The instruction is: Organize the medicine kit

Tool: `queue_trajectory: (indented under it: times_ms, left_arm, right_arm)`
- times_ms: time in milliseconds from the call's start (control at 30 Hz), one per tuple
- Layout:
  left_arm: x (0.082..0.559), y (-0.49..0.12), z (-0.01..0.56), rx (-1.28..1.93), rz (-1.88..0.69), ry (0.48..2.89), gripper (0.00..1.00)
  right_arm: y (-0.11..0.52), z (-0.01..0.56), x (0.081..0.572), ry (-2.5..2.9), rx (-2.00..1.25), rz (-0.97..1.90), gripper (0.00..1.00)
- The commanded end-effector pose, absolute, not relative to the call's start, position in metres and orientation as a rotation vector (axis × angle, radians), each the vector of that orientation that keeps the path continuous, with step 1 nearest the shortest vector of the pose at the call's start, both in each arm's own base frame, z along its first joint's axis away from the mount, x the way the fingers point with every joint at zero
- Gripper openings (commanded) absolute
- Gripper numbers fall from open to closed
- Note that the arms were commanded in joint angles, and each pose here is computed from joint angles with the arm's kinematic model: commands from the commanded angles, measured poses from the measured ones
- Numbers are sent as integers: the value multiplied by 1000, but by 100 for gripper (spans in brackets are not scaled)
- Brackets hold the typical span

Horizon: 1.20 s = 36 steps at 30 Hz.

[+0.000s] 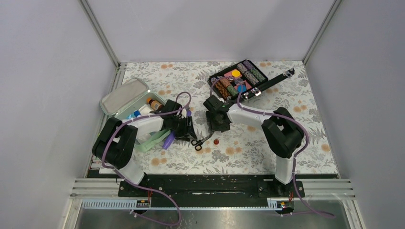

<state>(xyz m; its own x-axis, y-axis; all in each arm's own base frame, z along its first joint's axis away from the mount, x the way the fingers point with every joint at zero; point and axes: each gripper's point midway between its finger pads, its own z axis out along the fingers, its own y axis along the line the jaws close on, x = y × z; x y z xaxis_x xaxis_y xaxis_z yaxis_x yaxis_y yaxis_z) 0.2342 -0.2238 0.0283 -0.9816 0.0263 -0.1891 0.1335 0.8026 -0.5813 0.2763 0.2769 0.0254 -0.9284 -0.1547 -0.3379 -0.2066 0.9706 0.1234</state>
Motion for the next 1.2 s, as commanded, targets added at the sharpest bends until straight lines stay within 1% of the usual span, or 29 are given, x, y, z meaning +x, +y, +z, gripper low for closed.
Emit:
queue_trajectory:
  times_ms: [0, 200, 367, 467, 633, 833, 933, 1167]
  left_arm:
    - [244, -227, 25, -6, -929, 2769, 49]
    - [227, -240, 11, 40, -1024, 2795, 48]
    - [211, -260, 9, 157, -1090, 2786, 44]
    - [208, -265, 11, 191, -1110, 2772, 43]
    - [211, -254, 14, 158, -1066, 2767, 43]
    - [226, -215, 34, -21, -1051, 2717, 44]
    - [232, -207, 46, -52, -1111, 2658, 45]
    - [242, -195, 59, -107, -1089, 2599, 46]
  right_arm:
    - [265, 23, 280, 2792, -55, 19, 60]
    - [271, 6, 273, 2825, 68, -21, 53]
    - [292, 3, 272, 2842, 87, 83, 52]
    - [296, 1, 272, 2843, 77, 95, 53]
    - [301, 2, 274, 2840, 58, 130, 54]
    - [326, 24, 285, 2782, -74, 279, 55]
    - [332, 32, 290, 2757, -129, 297, 55]
    - [317, 10, 281, 2787, -103, 90, 53]
